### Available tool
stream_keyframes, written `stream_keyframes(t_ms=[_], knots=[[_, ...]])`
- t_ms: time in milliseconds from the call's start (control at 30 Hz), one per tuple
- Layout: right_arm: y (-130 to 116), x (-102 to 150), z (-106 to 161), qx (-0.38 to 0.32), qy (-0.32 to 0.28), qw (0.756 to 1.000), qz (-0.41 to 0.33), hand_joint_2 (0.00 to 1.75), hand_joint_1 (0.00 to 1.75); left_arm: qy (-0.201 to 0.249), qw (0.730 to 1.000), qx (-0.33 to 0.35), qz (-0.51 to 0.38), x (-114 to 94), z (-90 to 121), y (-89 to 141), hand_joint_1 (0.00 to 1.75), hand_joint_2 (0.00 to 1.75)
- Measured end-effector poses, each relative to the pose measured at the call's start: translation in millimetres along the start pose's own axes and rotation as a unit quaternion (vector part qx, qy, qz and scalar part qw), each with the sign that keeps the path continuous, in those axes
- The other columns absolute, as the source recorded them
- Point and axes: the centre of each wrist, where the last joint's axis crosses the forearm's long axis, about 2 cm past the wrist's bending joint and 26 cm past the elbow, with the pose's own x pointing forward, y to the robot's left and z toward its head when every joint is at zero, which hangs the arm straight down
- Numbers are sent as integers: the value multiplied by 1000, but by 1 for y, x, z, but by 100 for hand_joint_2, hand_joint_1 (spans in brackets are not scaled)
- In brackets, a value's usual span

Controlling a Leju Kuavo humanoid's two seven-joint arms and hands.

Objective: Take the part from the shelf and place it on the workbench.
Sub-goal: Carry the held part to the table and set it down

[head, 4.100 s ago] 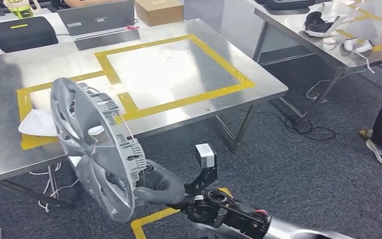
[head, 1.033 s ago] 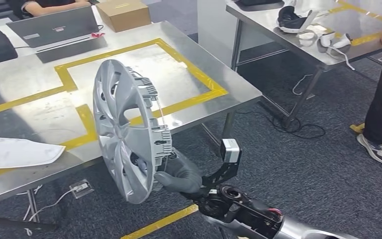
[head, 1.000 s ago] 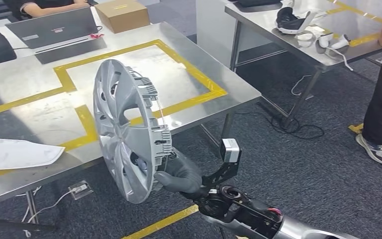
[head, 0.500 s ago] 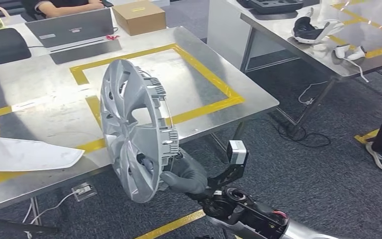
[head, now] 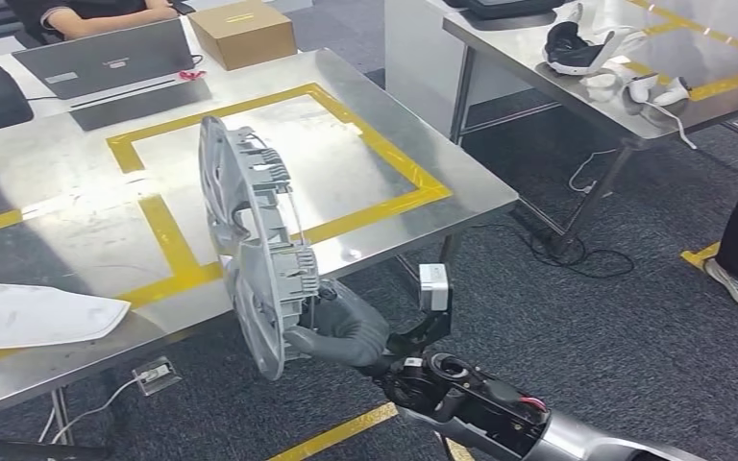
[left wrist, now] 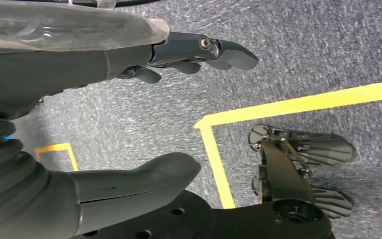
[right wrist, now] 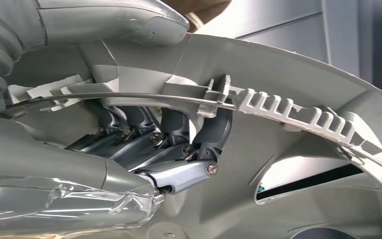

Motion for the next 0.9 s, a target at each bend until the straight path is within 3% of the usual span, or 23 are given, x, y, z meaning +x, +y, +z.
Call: stream_keyframes(t_ms=[267,900], knots=[[-7,3,-19,21,-2,1000,17,175,173,-1,1000,0,3,0,0,0,0,175],[-9,1,-18,8,-5,1000,14,175,173,-2,1000,1,5,0,0,0,0,175]])
